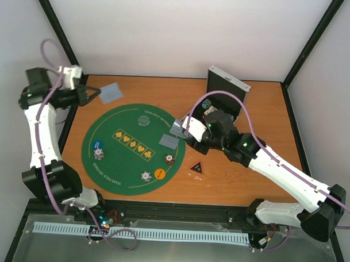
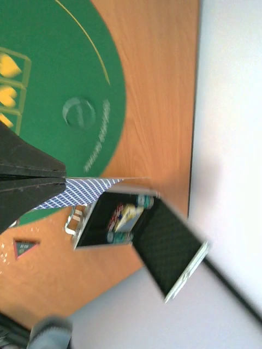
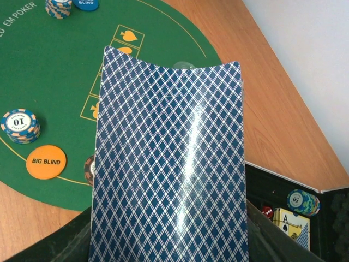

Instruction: Distribute texas hold em gaming equipment

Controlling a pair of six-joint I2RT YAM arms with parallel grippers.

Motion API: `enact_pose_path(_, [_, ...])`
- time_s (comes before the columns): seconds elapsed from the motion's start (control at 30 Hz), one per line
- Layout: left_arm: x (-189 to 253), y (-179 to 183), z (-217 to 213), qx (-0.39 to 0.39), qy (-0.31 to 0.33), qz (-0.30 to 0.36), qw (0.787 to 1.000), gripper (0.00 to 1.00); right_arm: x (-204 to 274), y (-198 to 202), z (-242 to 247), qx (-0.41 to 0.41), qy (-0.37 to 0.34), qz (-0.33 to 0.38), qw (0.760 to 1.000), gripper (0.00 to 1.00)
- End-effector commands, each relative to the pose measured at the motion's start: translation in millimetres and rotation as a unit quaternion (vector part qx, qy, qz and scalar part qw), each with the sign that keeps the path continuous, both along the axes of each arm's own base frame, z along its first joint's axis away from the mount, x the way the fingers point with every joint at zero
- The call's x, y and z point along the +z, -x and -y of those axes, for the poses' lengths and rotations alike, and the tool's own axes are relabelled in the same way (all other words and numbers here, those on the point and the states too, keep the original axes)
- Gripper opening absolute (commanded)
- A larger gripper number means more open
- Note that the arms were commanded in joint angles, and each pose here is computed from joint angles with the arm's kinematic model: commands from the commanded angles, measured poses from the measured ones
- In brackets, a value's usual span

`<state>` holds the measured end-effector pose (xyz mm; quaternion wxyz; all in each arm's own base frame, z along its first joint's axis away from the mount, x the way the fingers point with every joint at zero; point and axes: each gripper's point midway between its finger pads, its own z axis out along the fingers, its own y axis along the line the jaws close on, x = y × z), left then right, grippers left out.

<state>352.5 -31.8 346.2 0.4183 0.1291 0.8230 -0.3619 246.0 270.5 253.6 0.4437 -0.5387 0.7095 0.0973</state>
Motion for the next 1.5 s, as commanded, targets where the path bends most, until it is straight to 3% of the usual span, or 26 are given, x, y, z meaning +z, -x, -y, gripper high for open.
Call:
enact_pose_path(0.0, [-42.3, 3.8, -77.4, 0.108, 0.024, -0.053, 0.992, 0.01, 18.6, 0.7, -3.1, 0.011, -0.029, 0.020, 0.999, 0.51])
enact_pose_path(0.13, [-94.1, 20.3, -145.8, 0.198, 0.008, -0.092, 0.976, 0.01, 24.1, 3.3, -4.3, 0.020, -0.031, 0.020, 0.999, 0.51])
enact_pose_path(0.3, [-139.9, 46.1, -174.3, 0.243, 0.008, -0.122, 0.962, 0.01, 25.3, 4.1, -3.3, 0.018, -0.032, 0.017, 0.999, 0.51])
enact_pose_path(0.63, [-193.2, 31.4, -185.6, 0.219, 0.048, -0.116, 0.968, 0.01, 24.5, 8.2, -0.8, 0.017, -0.042, 0.017, 0.999, 0.51])
enact_pose_path(0.93, [-261.4, 15.2, -183.8, 0.198, 0.054, -0.184, 0.961, 0.01, 22.9, 11.1, 0.6, 0.023, -0.043, 0.020, 0.999, 0.51])
enact_pose_path(1.3, [-315.9, 24.2, -187.8, 0.264, 0.025, -0.233, 0.936, 0.01, 27.5, 14.4, 2.7, 0.024, -0.049, 0.022, 0.998, 0.51])
enact_pose_path(1.47, [-315.1, 25.0, -190.6, 0.272, 0.018, -0.233, 0.934, 0.01, 31.6, 16.3, 4.5, 0.023, -0.053, 0.025, 0.998, 0.52])
